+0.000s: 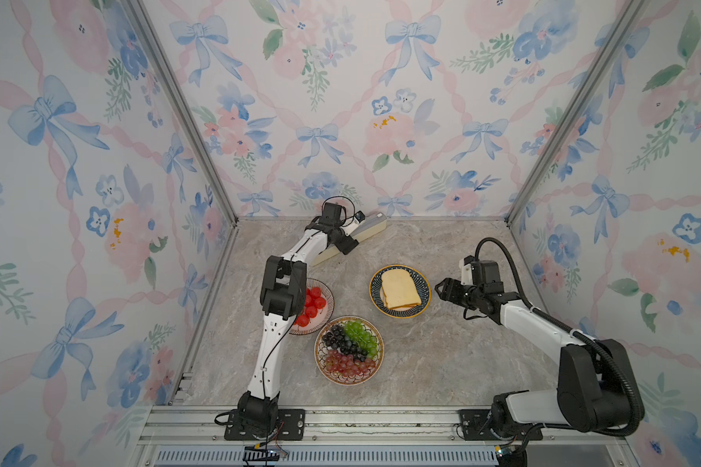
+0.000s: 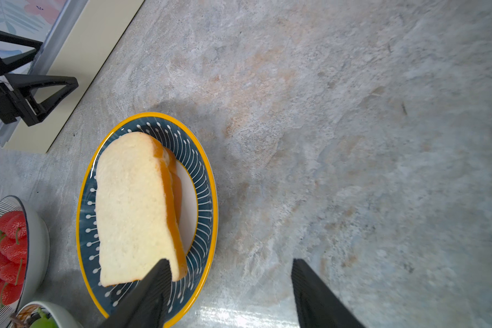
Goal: Wrap the plate with plastic wrap
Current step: Move the plastic wrap cutting box to the center of the board.
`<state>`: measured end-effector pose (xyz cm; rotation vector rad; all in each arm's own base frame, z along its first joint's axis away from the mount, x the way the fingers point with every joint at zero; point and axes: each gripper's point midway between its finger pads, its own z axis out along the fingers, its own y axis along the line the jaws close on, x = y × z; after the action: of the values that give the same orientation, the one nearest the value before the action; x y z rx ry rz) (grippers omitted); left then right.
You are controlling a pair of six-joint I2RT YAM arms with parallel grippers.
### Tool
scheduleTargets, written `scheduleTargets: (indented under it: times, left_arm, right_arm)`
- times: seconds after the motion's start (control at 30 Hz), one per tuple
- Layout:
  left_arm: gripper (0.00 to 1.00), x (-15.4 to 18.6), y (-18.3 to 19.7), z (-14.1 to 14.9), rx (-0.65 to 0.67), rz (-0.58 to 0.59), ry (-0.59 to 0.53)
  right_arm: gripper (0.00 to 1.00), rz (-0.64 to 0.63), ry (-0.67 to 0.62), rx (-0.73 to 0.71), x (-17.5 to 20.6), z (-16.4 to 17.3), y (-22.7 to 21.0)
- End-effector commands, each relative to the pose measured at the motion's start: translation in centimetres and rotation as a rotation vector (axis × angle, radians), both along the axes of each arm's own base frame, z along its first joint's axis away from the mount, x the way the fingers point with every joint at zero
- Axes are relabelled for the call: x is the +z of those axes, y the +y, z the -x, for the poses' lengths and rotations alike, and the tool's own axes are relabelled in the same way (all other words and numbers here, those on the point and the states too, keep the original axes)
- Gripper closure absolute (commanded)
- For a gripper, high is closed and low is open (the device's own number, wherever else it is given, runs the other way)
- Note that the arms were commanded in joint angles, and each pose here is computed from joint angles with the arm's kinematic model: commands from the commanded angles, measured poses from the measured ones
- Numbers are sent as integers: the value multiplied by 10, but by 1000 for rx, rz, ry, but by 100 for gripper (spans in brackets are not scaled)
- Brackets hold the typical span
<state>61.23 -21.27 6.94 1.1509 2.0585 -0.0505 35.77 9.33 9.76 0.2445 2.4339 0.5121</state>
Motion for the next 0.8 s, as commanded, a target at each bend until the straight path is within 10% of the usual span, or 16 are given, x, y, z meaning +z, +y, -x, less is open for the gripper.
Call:
scheduleTargets:
  times: [0.0,0.3,0.77]
  left_arm:
    - [20,-19,-9,17,-96,-27,67]
    - [69,-12,-21,28,-191,-6,73]
    - [74,-1,-91,88,-453,-52,45]
  right_arm:
    - [32,8,-4,-4,7,-4,-3]
    - [33,10,1,11,6,-5,4]
    - [33,0,-18,-16,13,3,-11]
